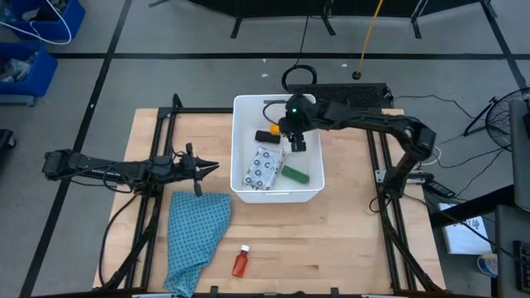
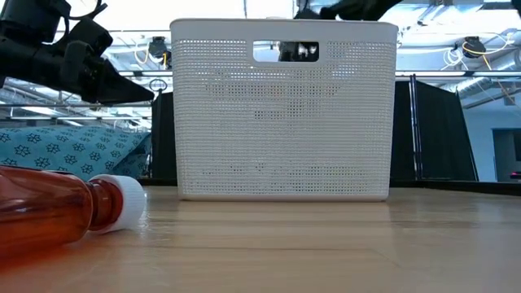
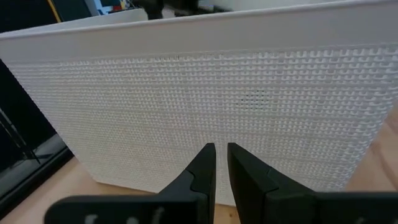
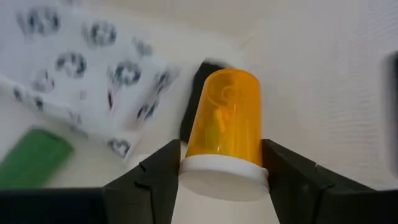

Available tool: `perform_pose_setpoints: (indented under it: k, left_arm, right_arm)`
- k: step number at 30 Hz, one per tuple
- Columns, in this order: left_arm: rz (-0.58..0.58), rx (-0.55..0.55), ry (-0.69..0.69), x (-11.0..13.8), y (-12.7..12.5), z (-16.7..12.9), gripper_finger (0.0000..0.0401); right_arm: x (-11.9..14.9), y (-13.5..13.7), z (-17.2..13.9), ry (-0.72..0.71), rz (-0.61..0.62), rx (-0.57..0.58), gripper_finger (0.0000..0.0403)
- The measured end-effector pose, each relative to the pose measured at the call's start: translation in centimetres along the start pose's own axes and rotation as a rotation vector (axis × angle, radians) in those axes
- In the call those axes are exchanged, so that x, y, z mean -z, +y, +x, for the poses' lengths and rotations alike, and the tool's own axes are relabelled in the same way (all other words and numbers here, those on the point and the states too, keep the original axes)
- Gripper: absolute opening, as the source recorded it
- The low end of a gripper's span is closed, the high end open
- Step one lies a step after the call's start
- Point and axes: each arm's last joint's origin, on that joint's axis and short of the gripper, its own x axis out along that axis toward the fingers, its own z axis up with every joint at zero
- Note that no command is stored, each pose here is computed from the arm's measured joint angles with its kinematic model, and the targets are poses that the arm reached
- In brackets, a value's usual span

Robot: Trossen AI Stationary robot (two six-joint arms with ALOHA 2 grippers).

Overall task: Pick & place medical supplies in basket/bin
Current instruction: Put the orange pill bottle into the white bin

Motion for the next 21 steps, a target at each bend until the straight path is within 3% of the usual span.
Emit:
perform_pose_setpoints:
  k: [11, 21]
  left_arm:
    - [-0.014, 0.001, 0.021, 0.2, 0.0, 0.0, 0.0047]
    - [-0.018, 0.002, 0.027, 0.3, 0.0, 0.0, 0.0047]
  right_arm:
    - [2.5, 0.5, 5.6, 0.168, -0.015, -0.108, 0.0193]
    - [4.1, 1.5, 8.5, 0.270, -0.010, -0.195, 0.0189]
